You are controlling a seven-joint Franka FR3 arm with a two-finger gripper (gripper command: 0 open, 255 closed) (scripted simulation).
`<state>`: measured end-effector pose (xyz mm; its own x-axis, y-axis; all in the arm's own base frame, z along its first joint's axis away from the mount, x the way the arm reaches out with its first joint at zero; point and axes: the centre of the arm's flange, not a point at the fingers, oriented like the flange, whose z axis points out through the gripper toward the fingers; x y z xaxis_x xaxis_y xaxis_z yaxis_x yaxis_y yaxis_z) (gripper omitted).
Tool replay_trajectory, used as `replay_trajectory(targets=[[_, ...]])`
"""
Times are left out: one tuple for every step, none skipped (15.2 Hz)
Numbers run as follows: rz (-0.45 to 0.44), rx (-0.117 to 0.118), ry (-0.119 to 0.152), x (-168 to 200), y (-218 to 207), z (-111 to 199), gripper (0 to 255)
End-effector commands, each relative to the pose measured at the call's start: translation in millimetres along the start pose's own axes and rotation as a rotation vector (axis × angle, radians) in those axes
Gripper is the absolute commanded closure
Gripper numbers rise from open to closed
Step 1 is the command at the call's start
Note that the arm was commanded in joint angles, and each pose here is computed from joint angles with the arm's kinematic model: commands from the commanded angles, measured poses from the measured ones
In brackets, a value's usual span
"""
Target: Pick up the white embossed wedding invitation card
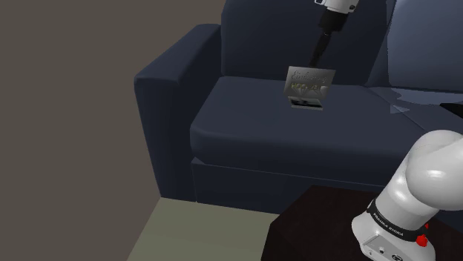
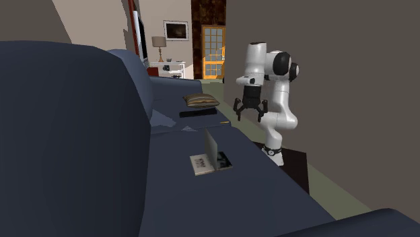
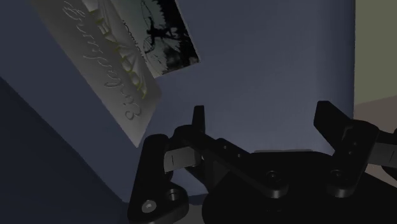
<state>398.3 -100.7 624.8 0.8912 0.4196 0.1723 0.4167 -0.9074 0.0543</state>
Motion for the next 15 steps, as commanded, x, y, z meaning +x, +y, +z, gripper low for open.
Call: replay_trajectory(targets=[[-0.074, 0.025, 0.014, 6.8, 27.5, 5.3, 0], [-0.108, 0.038, 0.020, 11.5, 41.3, 8.2, 0], [-0.142, 0.051, 0.027, 16.7, 54.8, 11.3, 0], [-0.175, 0.064, 0.033, 22.4, 68.0, 14.5, 0], [-0.209, 0.077, 0.040, 28.5, 81.1, 17.9, 0], [-0.243, 0.090, 0.046, 35.1, 93.9, 21.3, 0], [-0.276, 0.103, 0.053, 42.2, 106.4, 24.9, 0], [-0.310, 0.115, 0.060, 49.7, 118.6, 28.6, 0], [-0.344, 0.128, 0.066, 57.6, 130.5, 32.4, 0], [-0.377, 0.141, 0.073, 66.0, 142.1, 36.3, 0], [-0.411, 0.154, 0.079, 74.7, 153.3, 40.3, 0], [-0.445, 0.167, 0.086, 83.9, 164.2, 44.4, 0], [-0.478, 0.180, 0.092, 93.4, 174.7, 48.6, 0], [-0.485, 0.183, 0.094, 95.3, 176.7, 49.4, 0], [-0.485, 0.183, 0.094, 94.4, 176.4, 54.6, 0]])
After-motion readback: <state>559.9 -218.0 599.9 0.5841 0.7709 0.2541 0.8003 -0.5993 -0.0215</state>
